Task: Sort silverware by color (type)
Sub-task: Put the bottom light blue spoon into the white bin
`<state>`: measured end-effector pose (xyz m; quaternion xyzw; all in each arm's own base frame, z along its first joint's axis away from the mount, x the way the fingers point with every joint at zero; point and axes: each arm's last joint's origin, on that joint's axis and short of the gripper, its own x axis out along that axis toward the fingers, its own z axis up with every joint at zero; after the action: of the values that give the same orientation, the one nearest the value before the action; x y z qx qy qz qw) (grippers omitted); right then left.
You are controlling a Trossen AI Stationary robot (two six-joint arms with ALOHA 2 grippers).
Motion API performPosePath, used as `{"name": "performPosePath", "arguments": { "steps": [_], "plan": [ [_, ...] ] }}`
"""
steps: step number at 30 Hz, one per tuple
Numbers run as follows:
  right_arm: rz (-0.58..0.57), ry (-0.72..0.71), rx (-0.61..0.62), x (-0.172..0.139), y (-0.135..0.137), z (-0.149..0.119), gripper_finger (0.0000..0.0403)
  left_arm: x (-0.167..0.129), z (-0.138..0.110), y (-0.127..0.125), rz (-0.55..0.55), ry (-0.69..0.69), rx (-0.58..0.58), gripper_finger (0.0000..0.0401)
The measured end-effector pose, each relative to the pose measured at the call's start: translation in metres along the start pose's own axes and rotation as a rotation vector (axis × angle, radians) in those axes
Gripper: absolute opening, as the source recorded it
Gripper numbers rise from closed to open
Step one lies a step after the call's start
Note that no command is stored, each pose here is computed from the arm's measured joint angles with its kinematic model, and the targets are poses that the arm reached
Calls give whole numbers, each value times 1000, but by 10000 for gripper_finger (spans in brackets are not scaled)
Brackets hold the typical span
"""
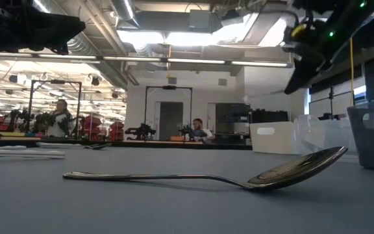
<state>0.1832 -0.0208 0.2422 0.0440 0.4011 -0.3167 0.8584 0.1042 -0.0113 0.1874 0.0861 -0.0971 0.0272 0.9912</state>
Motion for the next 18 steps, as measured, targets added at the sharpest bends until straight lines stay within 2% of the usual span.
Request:
{"name": "performPosePath", "arguments": {
  "steps": [6, 12, 18],
  "plan": [
    [-109, 119, 47, 17, -37, 2, 37, 0, 0, 0, 4, 1, 2, 80],
    [-139, 235, 47, 41, -61, 2, 37, 0, 0, 0, 4, 1, 2, 80],
    [-141, 276, 54, 61, -78, 4, 37, 0, 0, 0, 4, 0, 2, 80]
  ]
}}
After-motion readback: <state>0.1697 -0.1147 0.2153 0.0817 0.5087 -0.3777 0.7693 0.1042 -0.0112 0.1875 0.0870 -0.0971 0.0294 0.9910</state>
